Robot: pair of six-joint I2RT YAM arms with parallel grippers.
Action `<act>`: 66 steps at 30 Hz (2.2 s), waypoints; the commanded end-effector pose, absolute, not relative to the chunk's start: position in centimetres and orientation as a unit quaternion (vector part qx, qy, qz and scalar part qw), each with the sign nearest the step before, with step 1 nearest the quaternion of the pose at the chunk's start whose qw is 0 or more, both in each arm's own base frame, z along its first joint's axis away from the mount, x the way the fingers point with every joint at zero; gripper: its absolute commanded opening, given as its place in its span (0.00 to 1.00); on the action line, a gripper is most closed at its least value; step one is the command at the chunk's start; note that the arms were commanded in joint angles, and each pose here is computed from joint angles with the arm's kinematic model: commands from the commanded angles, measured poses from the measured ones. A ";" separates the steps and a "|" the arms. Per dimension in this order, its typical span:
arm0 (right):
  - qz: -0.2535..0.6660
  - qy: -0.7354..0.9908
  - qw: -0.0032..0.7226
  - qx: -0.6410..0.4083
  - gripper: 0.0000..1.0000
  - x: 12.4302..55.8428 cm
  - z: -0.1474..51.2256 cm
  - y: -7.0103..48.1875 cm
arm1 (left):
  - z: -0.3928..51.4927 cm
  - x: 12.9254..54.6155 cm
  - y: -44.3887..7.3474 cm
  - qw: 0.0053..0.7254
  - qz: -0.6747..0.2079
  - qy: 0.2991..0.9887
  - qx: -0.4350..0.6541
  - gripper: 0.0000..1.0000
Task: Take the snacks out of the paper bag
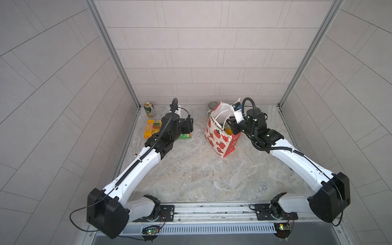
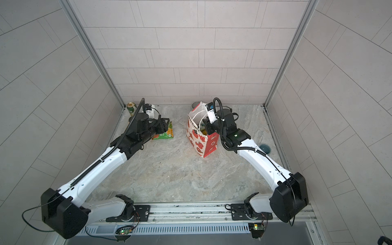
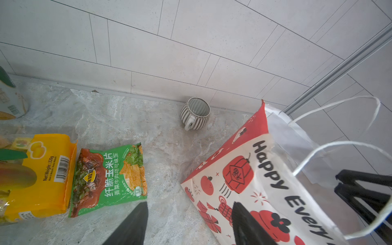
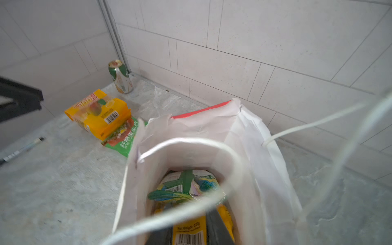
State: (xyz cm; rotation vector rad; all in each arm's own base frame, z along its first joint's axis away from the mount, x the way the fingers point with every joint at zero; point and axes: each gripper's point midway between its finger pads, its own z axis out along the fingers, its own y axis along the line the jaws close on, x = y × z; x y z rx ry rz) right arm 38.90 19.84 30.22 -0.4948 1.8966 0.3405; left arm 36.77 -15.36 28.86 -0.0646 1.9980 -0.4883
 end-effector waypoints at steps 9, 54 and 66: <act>0.151 0.828 0.517 -0.157 0.59 41.4 37.0 14.1 | 28.5 35.7 -15.9 0.519 -0.207 0.829 0.017 0.69; 0.074 0.902 0.336 -0.260 0.01 48.9 25.5 15.9 | 28.1 34.8 -20.9 0.529 -0.224 0.809 0.123 0.71; 0.026 0.900 0.367 -0.233 0.00 52.9 27.6 12.2 | 28.5 35.2 -20.3 0.541 -0.210 0.806 0.115 0.71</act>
